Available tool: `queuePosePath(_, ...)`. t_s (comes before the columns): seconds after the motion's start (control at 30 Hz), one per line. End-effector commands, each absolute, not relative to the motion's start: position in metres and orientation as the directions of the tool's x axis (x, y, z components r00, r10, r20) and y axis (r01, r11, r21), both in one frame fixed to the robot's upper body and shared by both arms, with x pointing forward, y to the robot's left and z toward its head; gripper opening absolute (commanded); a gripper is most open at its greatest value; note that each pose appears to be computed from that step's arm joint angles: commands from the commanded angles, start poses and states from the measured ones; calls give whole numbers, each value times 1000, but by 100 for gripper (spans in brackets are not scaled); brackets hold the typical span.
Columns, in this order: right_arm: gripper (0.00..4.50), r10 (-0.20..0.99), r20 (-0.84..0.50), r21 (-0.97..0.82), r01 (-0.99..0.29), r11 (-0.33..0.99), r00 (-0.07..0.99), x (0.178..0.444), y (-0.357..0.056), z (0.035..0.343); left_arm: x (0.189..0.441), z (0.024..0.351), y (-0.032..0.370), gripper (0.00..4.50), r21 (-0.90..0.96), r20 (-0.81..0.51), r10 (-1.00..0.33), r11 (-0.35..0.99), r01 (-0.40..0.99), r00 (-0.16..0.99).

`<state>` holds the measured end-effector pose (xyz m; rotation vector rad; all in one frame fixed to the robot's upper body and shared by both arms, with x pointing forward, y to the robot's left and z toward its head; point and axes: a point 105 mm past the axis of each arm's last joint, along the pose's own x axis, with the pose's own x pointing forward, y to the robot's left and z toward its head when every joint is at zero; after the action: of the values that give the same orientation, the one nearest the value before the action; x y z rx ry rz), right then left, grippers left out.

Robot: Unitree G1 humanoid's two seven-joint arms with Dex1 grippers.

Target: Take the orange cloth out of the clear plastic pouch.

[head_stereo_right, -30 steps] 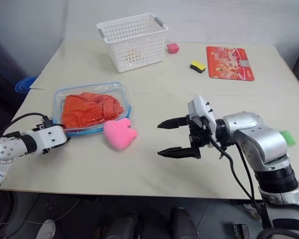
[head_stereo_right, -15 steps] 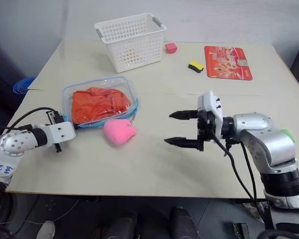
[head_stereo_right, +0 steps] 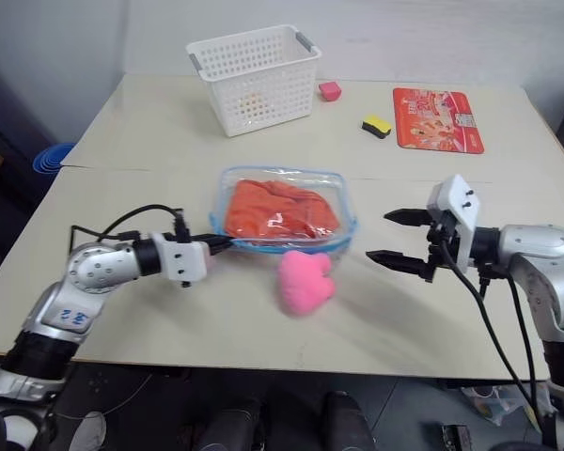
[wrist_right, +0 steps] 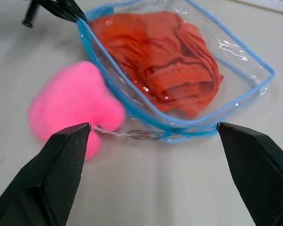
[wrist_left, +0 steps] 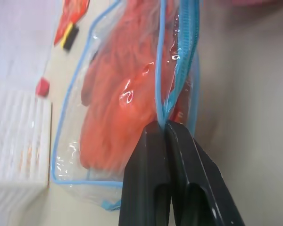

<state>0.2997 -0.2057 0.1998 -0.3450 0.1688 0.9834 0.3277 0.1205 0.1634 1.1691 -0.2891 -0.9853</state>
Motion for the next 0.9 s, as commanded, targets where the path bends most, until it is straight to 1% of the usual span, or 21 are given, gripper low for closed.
queuePosePath(0.03, 450, 756, -299, -262, -812, 522, 582, 293, -223, 209, 331, 169, 89, 3, 884, -267, -826, -4, 468, 497)
queuePosePath(0.17, 450, 712, -320, -289, -780, 555, 625, 291, -238, 205, 339, 156, 65, 3, 874, -318, -830, -70, 481, 458)
queuePosePath(0.27, 450, 686, -335, -323, -762, 561, 646, 291, -241, 200, 337, 147, 61, 3, 845, -347, -818, -60, 532, 459)
queuePosePath(0.37, 450, 681, -324, -332, -752, 569, 657, 291, -242, 201, 330, 143, 61, 66, 814, -358, -819, -38, 580, 448)
queuePosePath(0.53, 450, 682, -322, -353, -752, 557, 656, 292, -242, 203, 317, 143, 67, 216, 776, -375, -806, -3, 631, 458)
queuePosePath(0.63, 450, 680, -334, -380, -753, 537, 653, 296, -242, 203, 315, 152, 75, 306, 754, -355, -791, 72, 653, 498)
queuePosePath(0.7, 450, 663, -347, -432, -740, 515, 663, 301, -242, 204, 314, 164, 84, 370, 715, -332, -786, 150, 682, 521)
queuePosePath(0.77, 450, 654, -359, -476, -733, 485, 666, 305, -242, 205, 306, 178, 90, 439, 633, -307, -813, 214, 744, 495)
queuePosePath(0.83, 450, 648, -383, -532, -730, 428, 659, 307, -240, 206, 294, 194, 91, 445, 482, -270, -876, 237, 844, 400)
queuePosePath(0.9, 450, 639, -426, -582, -735, 348, 641, 309, -238, 204, 277, 210, 85, 445, 337, -230, -940, 167, 926, 253)
